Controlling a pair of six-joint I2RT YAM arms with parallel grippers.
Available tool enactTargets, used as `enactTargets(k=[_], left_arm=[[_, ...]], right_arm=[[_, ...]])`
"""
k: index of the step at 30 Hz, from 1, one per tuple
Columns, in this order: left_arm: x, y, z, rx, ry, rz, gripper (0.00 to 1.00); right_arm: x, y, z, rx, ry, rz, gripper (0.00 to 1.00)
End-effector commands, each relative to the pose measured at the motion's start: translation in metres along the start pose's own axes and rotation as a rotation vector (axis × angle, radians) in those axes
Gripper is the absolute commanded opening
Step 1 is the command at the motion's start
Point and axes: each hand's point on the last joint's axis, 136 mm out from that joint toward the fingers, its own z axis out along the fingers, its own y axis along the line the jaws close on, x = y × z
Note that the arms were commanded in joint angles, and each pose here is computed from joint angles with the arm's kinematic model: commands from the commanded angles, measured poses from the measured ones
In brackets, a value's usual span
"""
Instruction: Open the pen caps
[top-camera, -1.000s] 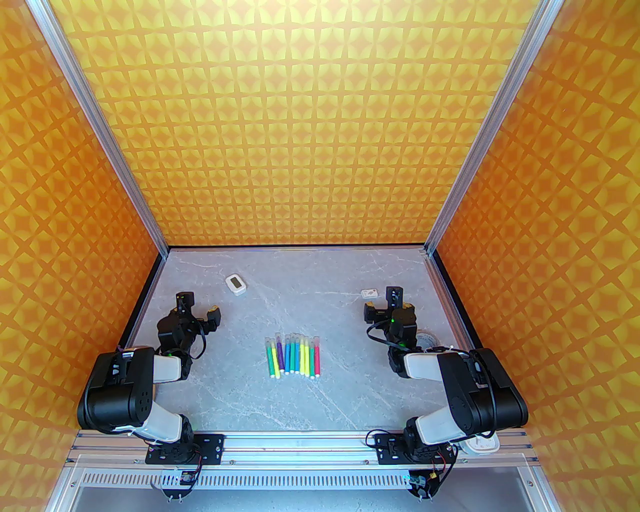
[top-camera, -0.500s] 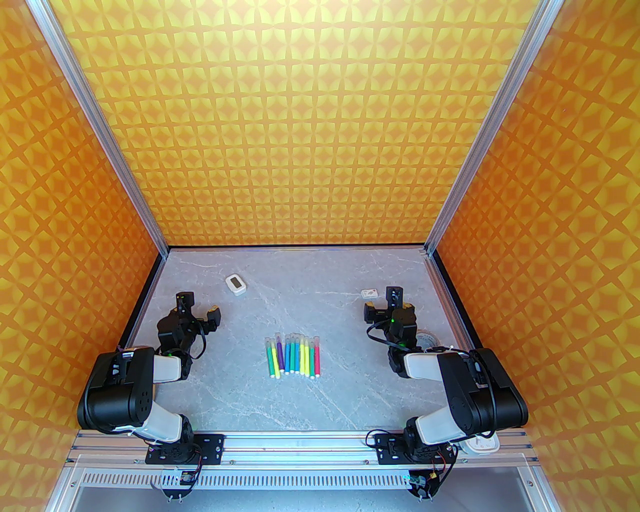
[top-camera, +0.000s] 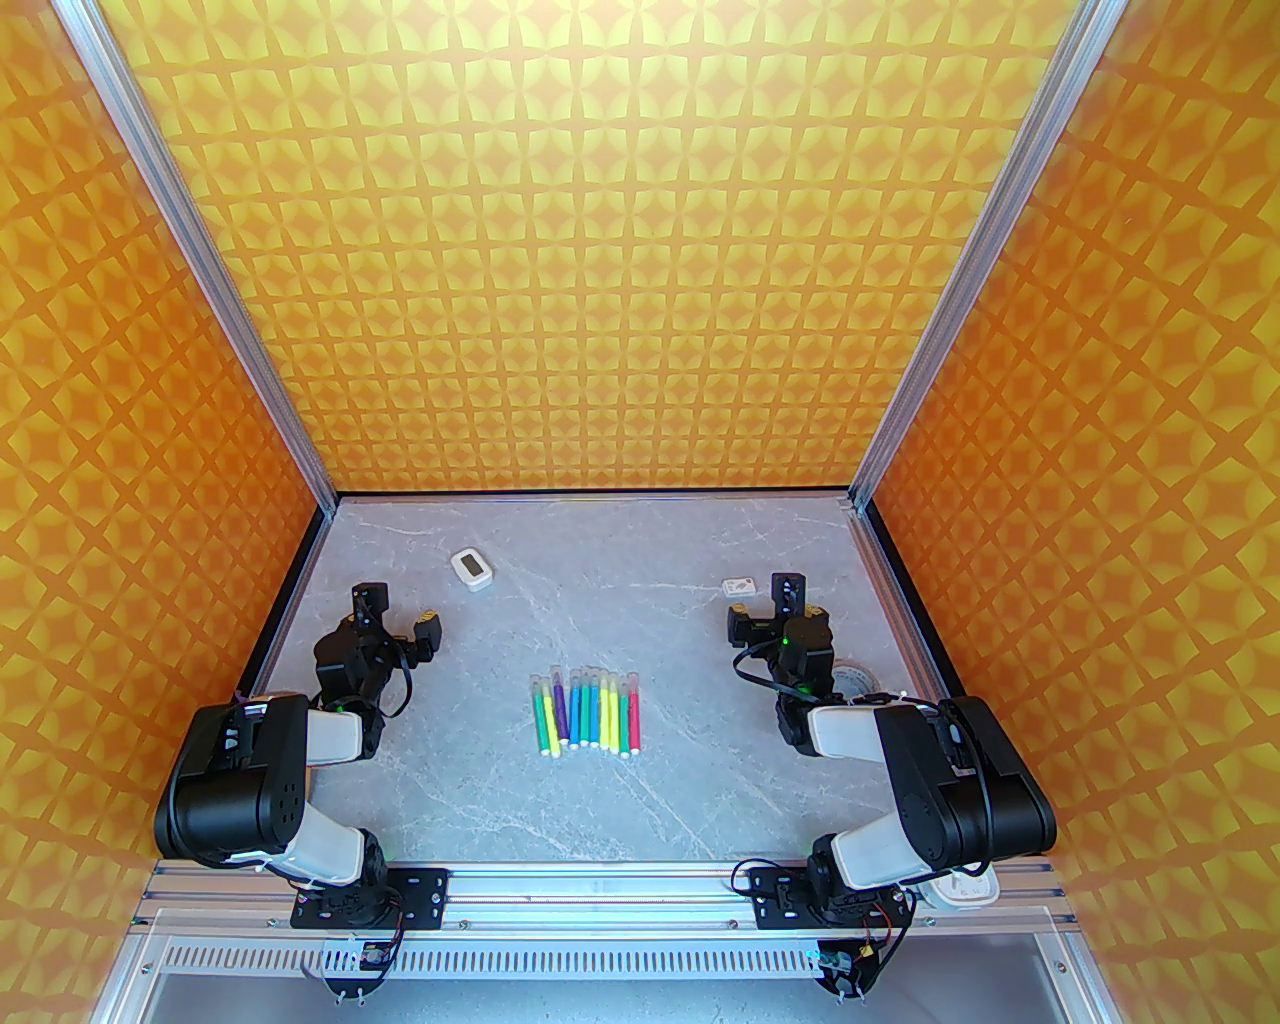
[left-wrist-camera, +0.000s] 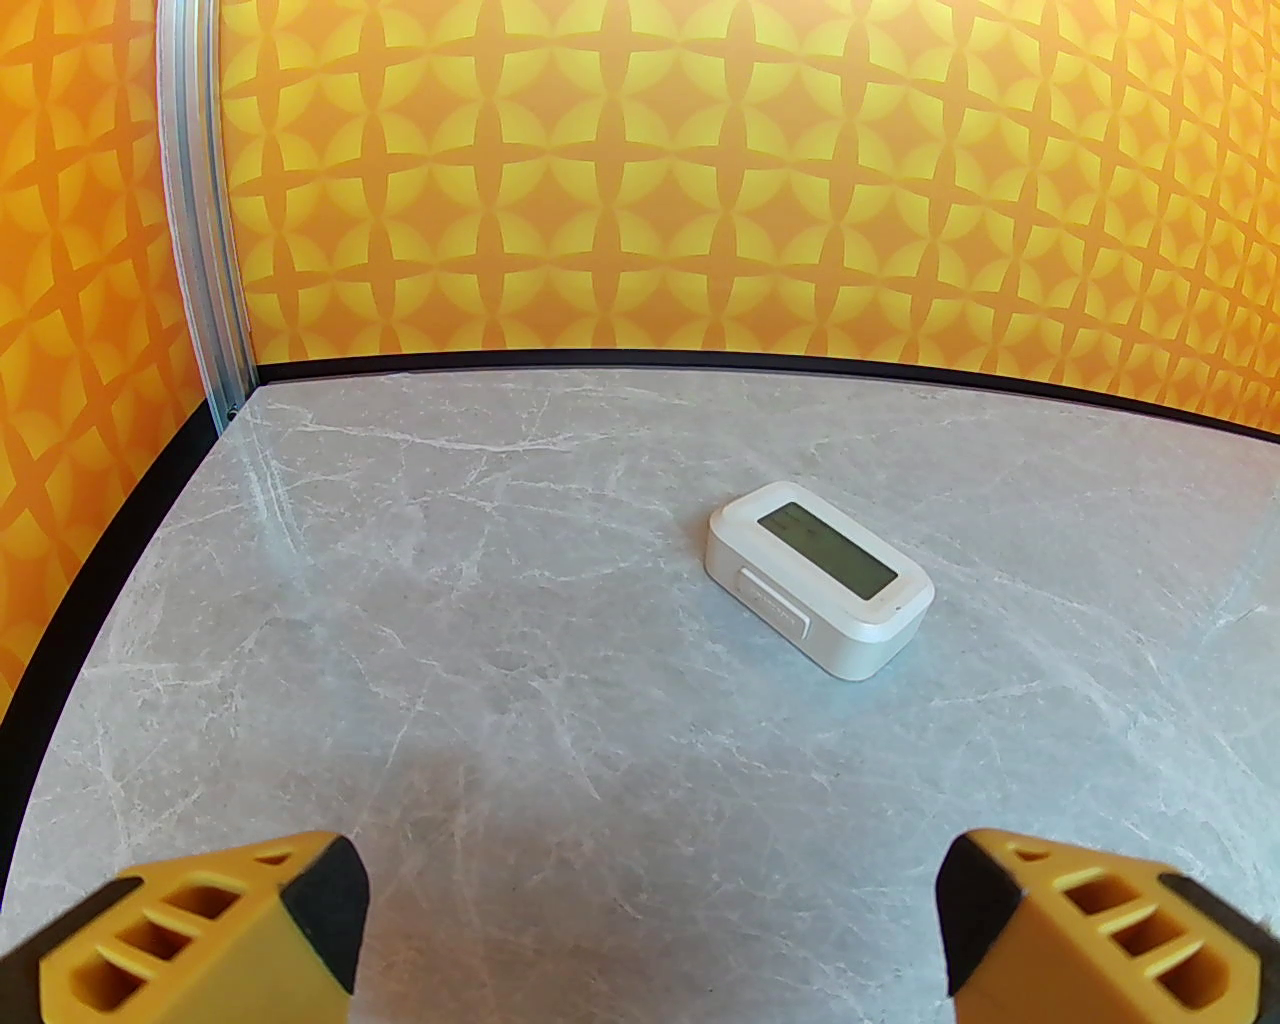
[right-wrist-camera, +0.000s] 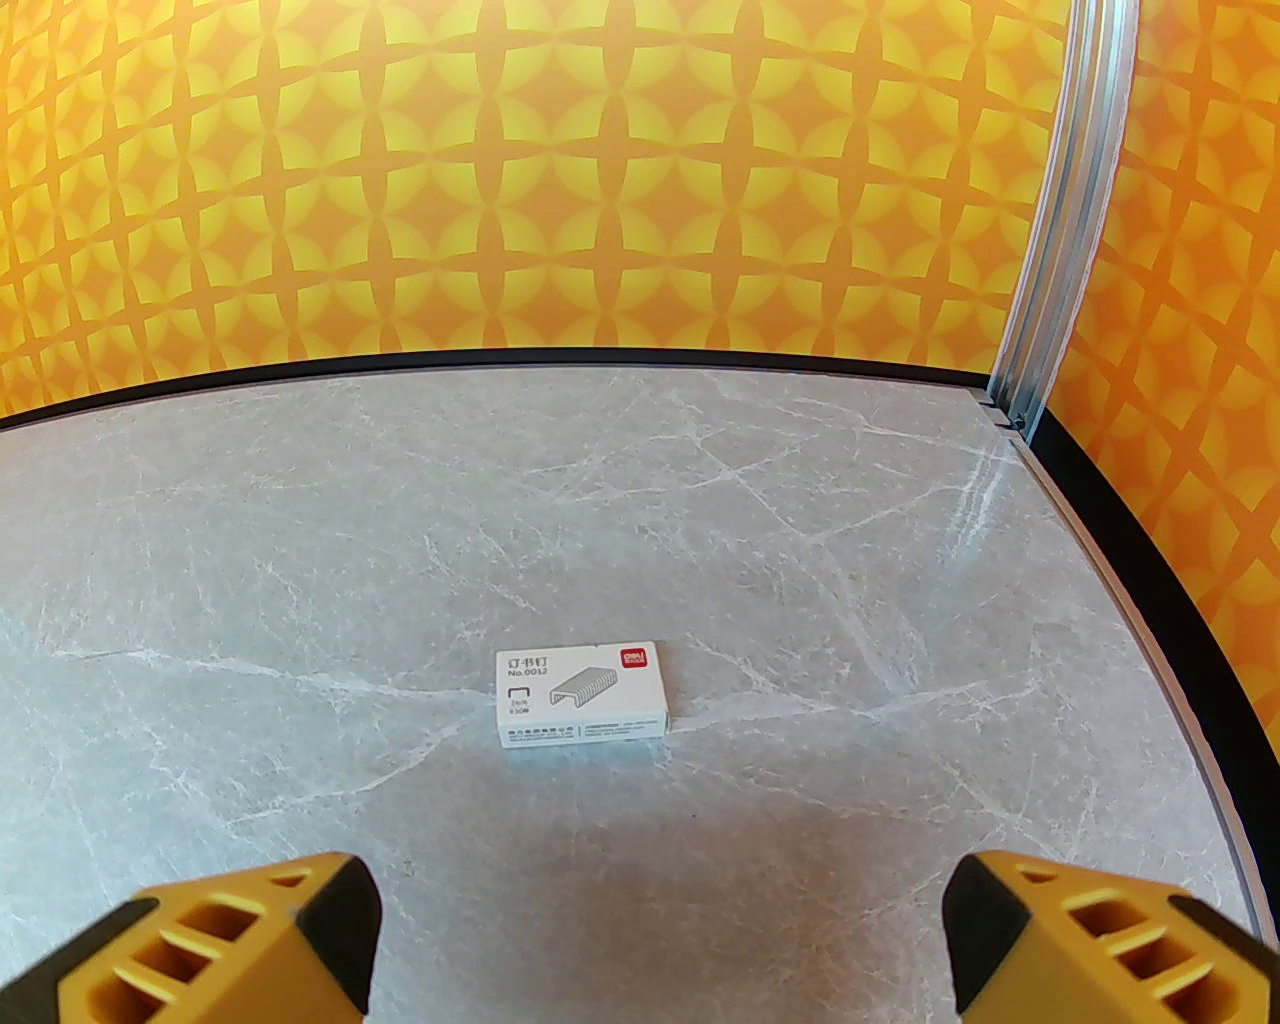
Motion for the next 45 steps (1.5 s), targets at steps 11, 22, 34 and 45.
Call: enactTargets(k=[11, 22, 34, 45], left_arm=[[-0.003, -0.004, 0.004, 0.019, 0.0, 0.012, 0.99], [-0.016, 0.005, -0.011, -0.049, -0.043, -0.005, 0.99], [-0.055, 0.008, -0.035, -0.129, 0.02, -0.141, 1.0], [-0.051, -0.055, -0.04, -0.013, 0.261, -0.142, 0.96]], right_arm=[[-0.003, 0.002, 0.001, -0.011, -0.009, -0.01, 0.98], [-0.022, -0.005, 0.001, 0.026, 0.065, -0.011, 0.98], [-0.07, -0.002, -0.031, -0.005, 0.232, 0.122, 0.97], [-0.024, 0.054, -0.072, -0.177, 0.603, 0.099, 0.88]])
